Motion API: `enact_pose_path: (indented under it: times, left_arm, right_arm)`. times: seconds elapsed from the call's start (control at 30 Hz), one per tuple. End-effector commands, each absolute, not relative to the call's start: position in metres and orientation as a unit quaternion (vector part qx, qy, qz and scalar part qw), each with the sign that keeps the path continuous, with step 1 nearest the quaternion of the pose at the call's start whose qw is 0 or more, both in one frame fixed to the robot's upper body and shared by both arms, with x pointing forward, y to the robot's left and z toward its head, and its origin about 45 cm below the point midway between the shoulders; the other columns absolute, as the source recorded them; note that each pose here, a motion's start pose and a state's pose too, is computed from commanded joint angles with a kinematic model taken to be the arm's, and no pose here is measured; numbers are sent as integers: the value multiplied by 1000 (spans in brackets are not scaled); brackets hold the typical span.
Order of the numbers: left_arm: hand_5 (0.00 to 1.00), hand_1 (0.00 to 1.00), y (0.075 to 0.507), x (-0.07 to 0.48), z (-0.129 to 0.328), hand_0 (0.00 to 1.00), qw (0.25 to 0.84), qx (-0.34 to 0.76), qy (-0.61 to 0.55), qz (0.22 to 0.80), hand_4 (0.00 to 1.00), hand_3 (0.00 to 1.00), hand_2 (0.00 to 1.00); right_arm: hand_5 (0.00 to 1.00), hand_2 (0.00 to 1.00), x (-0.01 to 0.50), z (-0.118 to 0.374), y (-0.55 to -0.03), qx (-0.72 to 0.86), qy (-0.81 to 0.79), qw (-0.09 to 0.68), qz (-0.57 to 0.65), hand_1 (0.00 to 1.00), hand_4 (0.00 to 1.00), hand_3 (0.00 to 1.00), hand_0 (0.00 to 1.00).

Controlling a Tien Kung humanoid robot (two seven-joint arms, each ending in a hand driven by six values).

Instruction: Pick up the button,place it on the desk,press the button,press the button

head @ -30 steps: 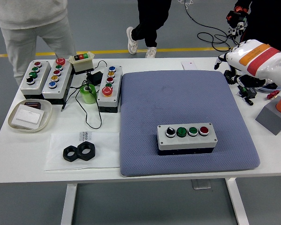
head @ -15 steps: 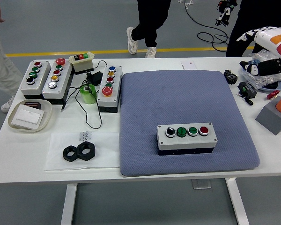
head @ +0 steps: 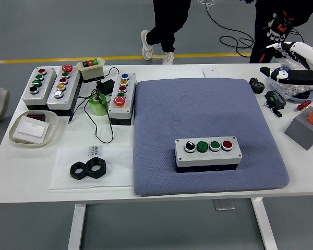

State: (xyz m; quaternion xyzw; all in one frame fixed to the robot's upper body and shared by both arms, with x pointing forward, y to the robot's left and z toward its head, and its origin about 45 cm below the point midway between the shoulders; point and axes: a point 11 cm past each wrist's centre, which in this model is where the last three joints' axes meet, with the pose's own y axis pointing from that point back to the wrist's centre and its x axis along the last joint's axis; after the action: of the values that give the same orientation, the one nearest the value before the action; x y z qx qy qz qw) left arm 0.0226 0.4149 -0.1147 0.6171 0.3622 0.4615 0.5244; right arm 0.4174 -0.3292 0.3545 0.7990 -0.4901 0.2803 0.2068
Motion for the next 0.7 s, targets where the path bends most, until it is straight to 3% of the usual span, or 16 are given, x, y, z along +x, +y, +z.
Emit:
enact_pose_path:
  times: [0.13, 0.17, 0.7]
  left_arm:
    - [998, 916, 416, 23, -114, 745, 524, 617, 362, 462, 599, 879, 984]
    - [998, 916, 416, 23, -114, 745, 524, 618, 361, 462, 599, 879, 984]
    - [998, 918, 418, 27, -113, 745, 523, 619, 358, 464, 599, 880, 983]
  right_arm:
    - [707, 855, 417, 354, -331, 819, -505, 159, 224, 861, 835, 824, 899]
    - [936, 897, 418, 356, -334, 817, -516, 145, 211, 892, 842, 852, 919]
    - [948, 894, 421, 359, -352, 801, -556, 126, 182, 891, 832, 836, 914]
